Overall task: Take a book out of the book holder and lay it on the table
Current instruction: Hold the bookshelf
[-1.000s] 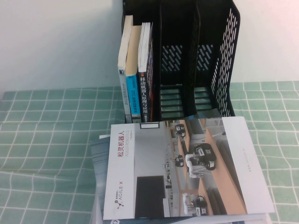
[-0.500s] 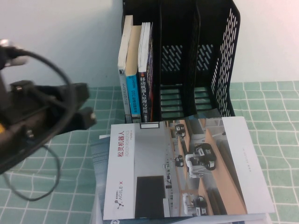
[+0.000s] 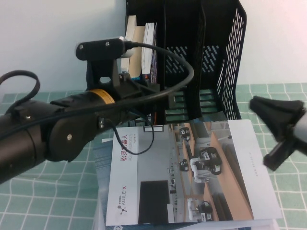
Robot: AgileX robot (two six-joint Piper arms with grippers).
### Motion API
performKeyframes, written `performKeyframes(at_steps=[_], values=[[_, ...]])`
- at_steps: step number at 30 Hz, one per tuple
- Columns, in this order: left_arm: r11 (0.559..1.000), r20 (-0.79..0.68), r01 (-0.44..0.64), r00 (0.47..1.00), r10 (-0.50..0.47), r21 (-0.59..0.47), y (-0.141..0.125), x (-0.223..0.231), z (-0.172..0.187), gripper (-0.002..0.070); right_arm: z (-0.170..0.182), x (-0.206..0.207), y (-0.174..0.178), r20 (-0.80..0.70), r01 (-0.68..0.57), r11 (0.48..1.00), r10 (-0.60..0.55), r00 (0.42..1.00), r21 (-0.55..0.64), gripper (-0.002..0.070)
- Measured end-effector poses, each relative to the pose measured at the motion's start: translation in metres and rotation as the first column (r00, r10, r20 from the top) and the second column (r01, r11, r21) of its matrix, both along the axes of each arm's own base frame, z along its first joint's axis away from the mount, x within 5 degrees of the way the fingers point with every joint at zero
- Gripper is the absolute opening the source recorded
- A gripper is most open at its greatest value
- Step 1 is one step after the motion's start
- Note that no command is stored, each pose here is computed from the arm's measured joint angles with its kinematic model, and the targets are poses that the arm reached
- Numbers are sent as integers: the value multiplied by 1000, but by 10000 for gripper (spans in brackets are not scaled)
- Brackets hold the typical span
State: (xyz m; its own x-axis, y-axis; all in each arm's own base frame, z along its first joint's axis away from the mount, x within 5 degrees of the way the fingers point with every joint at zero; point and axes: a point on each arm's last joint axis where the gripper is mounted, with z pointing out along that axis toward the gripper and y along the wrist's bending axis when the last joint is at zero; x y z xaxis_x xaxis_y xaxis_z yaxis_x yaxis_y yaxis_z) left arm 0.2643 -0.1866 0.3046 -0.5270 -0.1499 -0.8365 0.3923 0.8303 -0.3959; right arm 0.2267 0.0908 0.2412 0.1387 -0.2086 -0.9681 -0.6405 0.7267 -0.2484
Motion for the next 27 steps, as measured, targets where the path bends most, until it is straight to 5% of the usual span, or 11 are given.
performKeyframes(at_steps=[5,11,19,27], values=[[1000,-73,-4,997,4,-5,-3,7,10,-2,-9,8,47,-24,-137,990,137,990,-37,-2],[997,-164,-76,984,74,-8,15,17,12,-2,-17,40,74,-140,-106,989,120,983,106,16],[992,-189,-119,976,111,-30,23,22,13,-2,-27,88,105,-208,-164,972,197,958,166,351],[992,-190,-122,975,113,-32,23,22,13,-2,-27,105,136,-274,-167,969,213,938,181,415]])
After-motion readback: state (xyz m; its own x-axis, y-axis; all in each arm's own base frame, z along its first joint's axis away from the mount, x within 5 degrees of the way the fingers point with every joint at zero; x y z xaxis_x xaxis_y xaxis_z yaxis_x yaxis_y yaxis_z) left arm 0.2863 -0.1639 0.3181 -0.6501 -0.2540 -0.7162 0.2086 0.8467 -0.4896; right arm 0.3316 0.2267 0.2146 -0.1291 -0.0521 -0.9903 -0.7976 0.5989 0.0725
